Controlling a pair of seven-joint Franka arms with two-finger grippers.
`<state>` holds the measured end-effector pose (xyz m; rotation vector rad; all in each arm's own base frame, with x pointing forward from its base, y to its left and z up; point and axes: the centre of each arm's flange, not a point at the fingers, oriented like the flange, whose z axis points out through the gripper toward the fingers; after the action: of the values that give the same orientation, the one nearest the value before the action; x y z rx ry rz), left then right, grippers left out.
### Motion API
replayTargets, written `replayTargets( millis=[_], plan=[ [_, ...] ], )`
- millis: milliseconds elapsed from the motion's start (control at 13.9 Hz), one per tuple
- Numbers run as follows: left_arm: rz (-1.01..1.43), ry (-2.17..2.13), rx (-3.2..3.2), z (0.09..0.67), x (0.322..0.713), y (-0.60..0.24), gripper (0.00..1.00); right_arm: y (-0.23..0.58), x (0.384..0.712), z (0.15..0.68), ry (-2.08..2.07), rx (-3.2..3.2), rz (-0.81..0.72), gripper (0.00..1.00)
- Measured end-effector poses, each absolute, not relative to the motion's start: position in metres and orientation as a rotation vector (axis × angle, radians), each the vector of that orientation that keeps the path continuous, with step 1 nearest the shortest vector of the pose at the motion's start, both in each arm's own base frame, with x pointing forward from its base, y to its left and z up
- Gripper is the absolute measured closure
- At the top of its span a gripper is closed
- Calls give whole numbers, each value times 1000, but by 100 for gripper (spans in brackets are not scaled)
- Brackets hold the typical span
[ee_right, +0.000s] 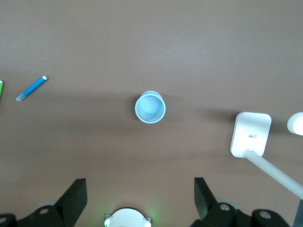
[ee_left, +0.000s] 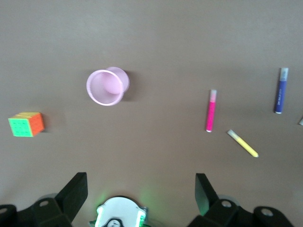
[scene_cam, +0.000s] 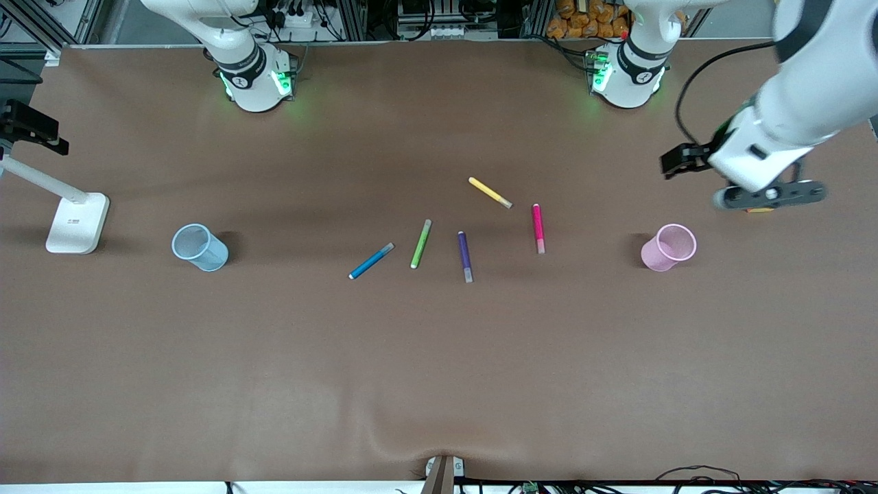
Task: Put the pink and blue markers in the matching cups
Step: 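Move the left gripper over the pink marker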
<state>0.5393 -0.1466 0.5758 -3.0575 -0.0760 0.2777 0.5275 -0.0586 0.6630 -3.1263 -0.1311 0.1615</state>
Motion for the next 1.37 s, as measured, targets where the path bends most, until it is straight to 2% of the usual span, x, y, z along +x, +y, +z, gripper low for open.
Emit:
replayTargets(
  millis=[361, 794, 1371],
  plan=[
    [334, -125, -3024, 555, 528, -202, 0, -61, 529, 661, -125, -3122, 167, 0],
    [446, -180, -2929, 492, 517, -277, 0, -57, 539, 644, -135, -3116, 215, 0],
    [689, -203, -2923, 426, 531, -283, 0, -56, 562, 602, -139, -3103, 329, 0]
  ],
)
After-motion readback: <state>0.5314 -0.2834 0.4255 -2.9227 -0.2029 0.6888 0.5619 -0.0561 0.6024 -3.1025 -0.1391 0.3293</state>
